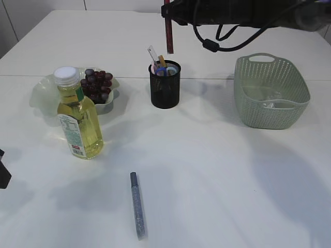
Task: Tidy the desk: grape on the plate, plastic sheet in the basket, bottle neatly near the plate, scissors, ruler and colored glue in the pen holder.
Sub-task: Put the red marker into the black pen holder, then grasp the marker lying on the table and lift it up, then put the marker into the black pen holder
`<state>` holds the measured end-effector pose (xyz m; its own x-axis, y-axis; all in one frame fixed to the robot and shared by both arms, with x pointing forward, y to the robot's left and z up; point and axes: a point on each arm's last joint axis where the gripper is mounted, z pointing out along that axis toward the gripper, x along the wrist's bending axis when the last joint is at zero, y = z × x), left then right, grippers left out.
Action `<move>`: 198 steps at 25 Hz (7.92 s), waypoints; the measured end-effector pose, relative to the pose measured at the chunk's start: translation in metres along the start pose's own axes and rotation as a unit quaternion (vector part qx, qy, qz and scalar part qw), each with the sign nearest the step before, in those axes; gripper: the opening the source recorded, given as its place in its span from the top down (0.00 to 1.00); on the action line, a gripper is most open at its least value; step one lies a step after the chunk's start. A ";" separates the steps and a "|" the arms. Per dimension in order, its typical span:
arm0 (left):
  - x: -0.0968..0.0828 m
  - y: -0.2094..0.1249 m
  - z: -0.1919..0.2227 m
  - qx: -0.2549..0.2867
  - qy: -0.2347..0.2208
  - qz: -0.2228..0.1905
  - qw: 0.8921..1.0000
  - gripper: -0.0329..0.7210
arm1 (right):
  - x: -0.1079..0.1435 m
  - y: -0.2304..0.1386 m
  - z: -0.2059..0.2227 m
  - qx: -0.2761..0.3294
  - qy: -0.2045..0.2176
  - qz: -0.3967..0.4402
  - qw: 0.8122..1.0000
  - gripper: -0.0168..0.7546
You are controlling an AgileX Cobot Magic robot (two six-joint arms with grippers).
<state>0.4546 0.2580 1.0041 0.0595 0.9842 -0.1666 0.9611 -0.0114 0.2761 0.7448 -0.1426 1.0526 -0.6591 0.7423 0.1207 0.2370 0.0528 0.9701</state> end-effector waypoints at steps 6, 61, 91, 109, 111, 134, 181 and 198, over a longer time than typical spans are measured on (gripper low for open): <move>0.000 0.000 0.000 0.000 0.002 0.002 1.000 0.41 | -0.015 -0.019 0.022 -0.020 -0.011 -0.045 0.999 0.82; 0.001 0.005 0.000 -0.029 0.004 0.003 1.000 0.41 | 0.207 -0.043 -0.021 0.506 -0.105 0.154 0.842 0.42; 0.001 0.007 0.000 -0.039 0.004 0.003 0.999 0.41 | 0.245 -0.151 -0.010 0.586 -0.199 0.216 0.756 0.43; 0.001 0.007 0.000 -0.040 0.004 0.003 0.999 0.41 | 0.238 -0.184 0.006 0.586 -0.205 0.197 0.759 0.43; 0.001 0.007 0.000 -0.040 0.004 0.003 0.999 0.41 | 0.238 -0.185 0.006 0.588 -0.204 0.195 0.758 0.43; 0.001 0.008 0.000 -0.041 0.004 0.003 0.999 0.41 | 0.235 -0.187 0.007 0.589 -0.209 0.178 0.760 0.81; -0.002 0.003 0.000 -0.015 -0.013 -0.012 1.000 0.41 | 0.017 -0.019 -0.015 0.093 0.076 0.102 0.987 0.84; -0.002 0.005 0.000 -0.030 -0.009 -0.008 0.999 0.41 | -0.026 -0.037 0.035 0.002 0.006 -0.023 1.000 0.84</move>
<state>0.4597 0.2564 1.0060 0.0487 0.9810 -0.1878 0.9440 0.0162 0.3295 0.7778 -0.1405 1.0059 -0.6784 0.7304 0.0790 0.2093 0.0890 0.9738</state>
